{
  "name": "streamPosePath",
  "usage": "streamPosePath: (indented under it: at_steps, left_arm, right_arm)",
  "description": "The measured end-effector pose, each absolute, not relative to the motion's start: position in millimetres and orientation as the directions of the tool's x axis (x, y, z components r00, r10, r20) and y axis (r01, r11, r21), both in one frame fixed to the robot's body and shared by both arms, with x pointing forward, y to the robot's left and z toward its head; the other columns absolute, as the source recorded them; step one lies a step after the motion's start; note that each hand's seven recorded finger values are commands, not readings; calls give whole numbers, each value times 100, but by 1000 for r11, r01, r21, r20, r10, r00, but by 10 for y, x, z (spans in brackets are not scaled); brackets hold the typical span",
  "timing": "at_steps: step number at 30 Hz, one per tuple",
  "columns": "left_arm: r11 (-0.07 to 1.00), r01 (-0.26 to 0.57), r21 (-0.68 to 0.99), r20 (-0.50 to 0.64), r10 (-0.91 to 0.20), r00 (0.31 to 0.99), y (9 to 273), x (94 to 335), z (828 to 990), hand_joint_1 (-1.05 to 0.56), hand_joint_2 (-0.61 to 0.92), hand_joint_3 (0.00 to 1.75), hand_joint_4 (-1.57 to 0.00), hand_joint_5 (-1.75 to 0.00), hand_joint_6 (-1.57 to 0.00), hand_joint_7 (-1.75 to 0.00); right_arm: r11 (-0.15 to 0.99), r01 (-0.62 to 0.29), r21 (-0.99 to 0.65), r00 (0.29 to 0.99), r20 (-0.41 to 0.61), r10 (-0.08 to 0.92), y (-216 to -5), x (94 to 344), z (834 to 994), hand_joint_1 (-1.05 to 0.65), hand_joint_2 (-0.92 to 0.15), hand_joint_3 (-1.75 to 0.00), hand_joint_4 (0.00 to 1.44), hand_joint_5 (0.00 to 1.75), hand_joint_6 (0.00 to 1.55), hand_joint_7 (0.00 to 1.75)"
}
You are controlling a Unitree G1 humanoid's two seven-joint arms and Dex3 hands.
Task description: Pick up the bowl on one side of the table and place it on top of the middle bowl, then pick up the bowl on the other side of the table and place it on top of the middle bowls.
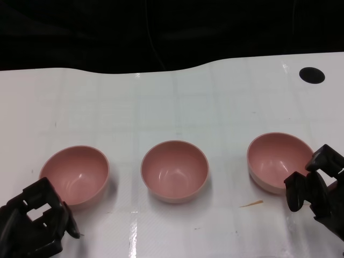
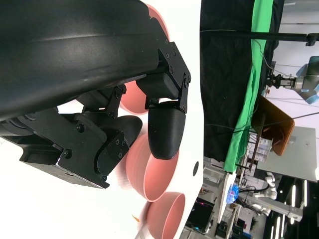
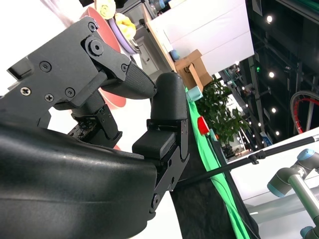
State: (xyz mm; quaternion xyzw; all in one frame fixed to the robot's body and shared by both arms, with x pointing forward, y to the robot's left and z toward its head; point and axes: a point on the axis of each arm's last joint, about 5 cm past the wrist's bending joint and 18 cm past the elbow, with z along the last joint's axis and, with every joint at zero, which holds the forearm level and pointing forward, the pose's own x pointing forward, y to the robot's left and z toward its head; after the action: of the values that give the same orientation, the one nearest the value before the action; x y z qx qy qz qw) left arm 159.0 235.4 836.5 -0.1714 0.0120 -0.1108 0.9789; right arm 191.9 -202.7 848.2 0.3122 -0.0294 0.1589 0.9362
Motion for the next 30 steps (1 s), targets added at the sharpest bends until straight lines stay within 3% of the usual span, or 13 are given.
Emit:
streamPosePath:
  at_steps: [15, 20, 21, 24, 26, 27, 28, 29, 30]
  left_arm:
    - [919, 212, -333, 16, -220, 975, 2355, 1588, 8361, -4, 59, 117, -77, -175, -71, -160]
    - [914, 209, -349, 14, -218, 976, 2354, 1587, 8357, -4, 59, 117, -77, -175, -71, -160]
    - [913, 209, -350, 14, -218, 976, 2353, 1587, 8357, -4, 58, 117, -77, -175, -71, -161]
    - [913, 209, -350, 15, -218, 976, 2352, 1587, 8358, -4, 58, 117, -77, -175, -71, -161]
    - [914, 210, -347, 15, -218, 976, 2352, 1588, 8359, -3, 58, 119, -77, -175, -71, -162]
    - [915, 210, -346, 14, -219, 976, 2352, 1588, 8359, -2, 57, 119, -77, -175, -71, -162]
    - [915, 210, -346, 14, -218, 976, 2352, 1588, 8359, -2, 57, 120, -77, -175, -71, -162]
    - [915, 210, -346, 14, -218, 976, 2351, 1588, 8359, -2, 57, 121, -77, -175, -71, -162]
    - [915, 209, -346, 14, -218, 976, 2351, 1589, 8359, -1, 57, 122, -76, -175, -70, -162]
  right_arm:
    - [754, -316, 576, 947, 151, 282, -2026, 1915, 8469, -11, -44, -124, 94, 175, 85, 144]
    - [763, -325, 559, 945, 162, 284, -2028, 1915, 8474, -13, -43, -122, 94, 163, 88, 128]
    - [761, -339, 553, 941, 179, 289, -2029, 1916, 8474, -22, -42, -119, 91, 157, 86, 120]
    - [738, -388, 552, 922, 228, 313, -2025, 1915, 8453, -39, -47, -103, 89, 145, 90, 94]
    - [727, -403, 556, 915, 241, 323, -2021, 1913, 8445, -46, -66, -70, 90, 128, 95, 68]
    - [719, -411, 560, 912, 251, 325, -2021, 1913, 8444, -46, -70, -62, 90, 126, 97, 63]
    - [713, -419, 563, 908, 261, 327, -2022, 1914, 8445, -50, -81, -39, 83, 121, 93, 59]
    - [705, -430, 565, 903, 275, 330, -2023, 1915, 8447, -51, -87, -27, 80, 118, 91, 57]
    - [699, -439, 564, 899, 286, 333, -2024, 1919, 8454, -53, -89, -19, 77, 104, 90, 48]
